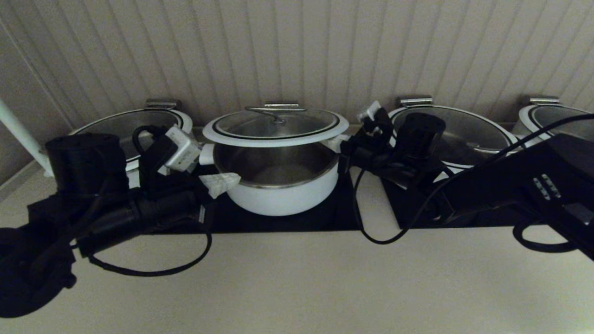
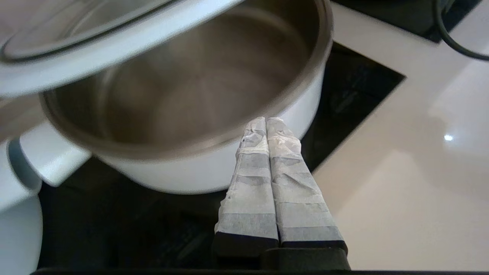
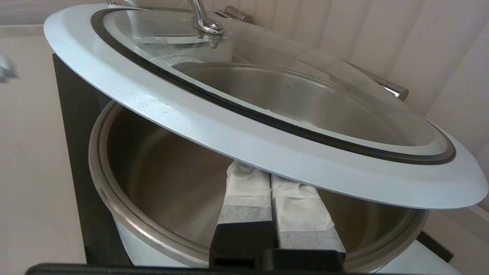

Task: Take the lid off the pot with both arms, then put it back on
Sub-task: Open the pot lid completely

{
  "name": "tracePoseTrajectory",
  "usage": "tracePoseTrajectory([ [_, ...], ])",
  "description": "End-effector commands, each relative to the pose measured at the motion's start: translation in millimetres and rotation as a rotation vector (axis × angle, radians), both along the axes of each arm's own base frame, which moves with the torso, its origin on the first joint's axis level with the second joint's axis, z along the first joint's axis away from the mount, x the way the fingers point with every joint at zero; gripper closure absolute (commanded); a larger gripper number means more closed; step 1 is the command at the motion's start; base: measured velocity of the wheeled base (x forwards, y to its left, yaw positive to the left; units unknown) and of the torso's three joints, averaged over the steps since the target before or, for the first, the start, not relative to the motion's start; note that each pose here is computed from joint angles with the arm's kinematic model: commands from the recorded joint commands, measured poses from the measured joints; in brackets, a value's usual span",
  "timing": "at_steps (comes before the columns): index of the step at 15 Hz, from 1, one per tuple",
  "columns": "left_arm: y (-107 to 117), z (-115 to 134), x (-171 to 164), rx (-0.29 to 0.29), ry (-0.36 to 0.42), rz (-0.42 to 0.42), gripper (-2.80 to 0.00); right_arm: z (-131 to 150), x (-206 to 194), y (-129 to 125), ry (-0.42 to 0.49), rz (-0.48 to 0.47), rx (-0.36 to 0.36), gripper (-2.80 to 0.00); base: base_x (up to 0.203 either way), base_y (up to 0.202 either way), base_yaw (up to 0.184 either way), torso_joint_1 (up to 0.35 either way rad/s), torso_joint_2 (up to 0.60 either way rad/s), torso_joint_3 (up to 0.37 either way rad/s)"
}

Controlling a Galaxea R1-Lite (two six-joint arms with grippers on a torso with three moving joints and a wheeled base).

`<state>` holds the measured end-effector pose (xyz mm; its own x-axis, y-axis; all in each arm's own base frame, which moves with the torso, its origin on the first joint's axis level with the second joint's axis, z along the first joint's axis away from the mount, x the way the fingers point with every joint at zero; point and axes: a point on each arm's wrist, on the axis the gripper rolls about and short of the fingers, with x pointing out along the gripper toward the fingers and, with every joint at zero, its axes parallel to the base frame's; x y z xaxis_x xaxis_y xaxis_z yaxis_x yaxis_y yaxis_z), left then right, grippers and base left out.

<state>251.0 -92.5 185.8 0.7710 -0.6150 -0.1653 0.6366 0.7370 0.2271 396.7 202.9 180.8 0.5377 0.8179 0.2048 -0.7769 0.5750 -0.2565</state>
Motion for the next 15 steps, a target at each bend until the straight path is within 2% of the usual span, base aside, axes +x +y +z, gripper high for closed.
tracePoseTrajectory([
  [1,-5.5,-4.6,13.3,0.005,0.010,-0.004,0.00,4.4,-1.7,-0.4,-0.015,0.003,0.005,0.00,0.000,0.000,0.000,0.000,0.00,0.000],
  [5,-16.4,-1.7,27.3,0.006,-0.013,0.017,0.00,5.1,-2.0,-0.5,-0.018,0.003,0.005,0.00,0.000,0.000,0.000,0.000,0.00,0.000],
  [9,-22.4,4.8,46.4,-0.027,-0.106,0.065,0.00,7.4,-3.1,-1.1,-0.022,0.003,0.007,0.00,0.000,0.000,0.000,0.000,0.00,0.000],
  [15,-24.8,9.6,54.8,-0.036,-0.128,0.073,0.00,4.8,-13.8,-5.5,0.002,0.005,-0.011,0.00,0.000,0.000,0.000,0.000,0.00,0.000],
])
